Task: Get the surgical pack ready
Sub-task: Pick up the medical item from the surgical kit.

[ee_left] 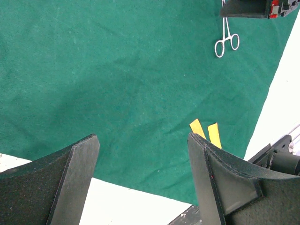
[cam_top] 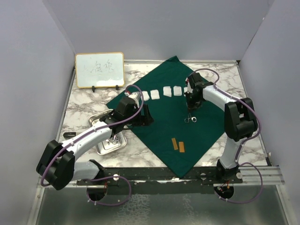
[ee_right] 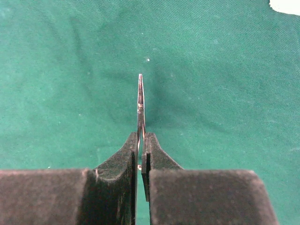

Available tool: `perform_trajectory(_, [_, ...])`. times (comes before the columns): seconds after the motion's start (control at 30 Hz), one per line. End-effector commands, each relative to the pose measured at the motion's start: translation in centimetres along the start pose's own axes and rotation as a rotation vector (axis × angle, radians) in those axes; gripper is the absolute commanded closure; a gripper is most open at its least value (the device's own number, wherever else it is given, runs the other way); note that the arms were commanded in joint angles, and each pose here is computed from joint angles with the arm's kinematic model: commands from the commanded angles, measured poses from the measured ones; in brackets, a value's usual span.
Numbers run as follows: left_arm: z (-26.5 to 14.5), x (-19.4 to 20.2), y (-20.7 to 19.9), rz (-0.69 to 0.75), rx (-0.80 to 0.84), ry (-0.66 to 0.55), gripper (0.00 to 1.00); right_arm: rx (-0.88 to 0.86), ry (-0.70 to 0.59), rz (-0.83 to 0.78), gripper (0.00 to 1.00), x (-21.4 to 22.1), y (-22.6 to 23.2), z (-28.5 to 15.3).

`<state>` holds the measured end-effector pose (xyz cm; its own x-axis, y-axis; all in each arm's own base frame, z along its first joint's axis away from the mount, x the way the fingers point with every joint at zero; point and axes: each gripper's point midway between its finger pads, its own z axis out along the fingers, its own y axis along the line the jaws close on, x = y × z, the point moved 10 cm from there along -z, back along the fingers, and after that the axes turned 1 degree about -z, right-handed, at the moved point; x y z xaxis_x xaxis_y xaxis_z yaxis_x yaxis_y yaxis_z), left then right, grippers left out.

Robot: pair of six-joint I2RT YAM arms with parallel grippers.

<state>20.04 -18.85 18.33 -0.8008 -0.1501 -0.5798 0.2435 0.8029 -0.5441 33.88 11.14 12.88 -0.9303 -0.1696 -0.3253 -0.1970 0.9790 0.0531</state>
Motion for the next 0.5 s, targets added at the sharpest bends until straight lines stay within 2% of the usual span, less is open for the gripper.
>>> perform_trajectory(0.0, [0.1,-0.9,-1.2,-0.005,0.062,-0.014,0.21,-0.061,-0.121,-0.025,0.99,-0.8,0.1,-0.8])
perform_trajectory(0.47, [1.0,-1.7,-2.4,-0.037,0.134,-0.01,0.2,-0.217,-0.305,-0.046,0.99,-0.6,1.3,-3.6])
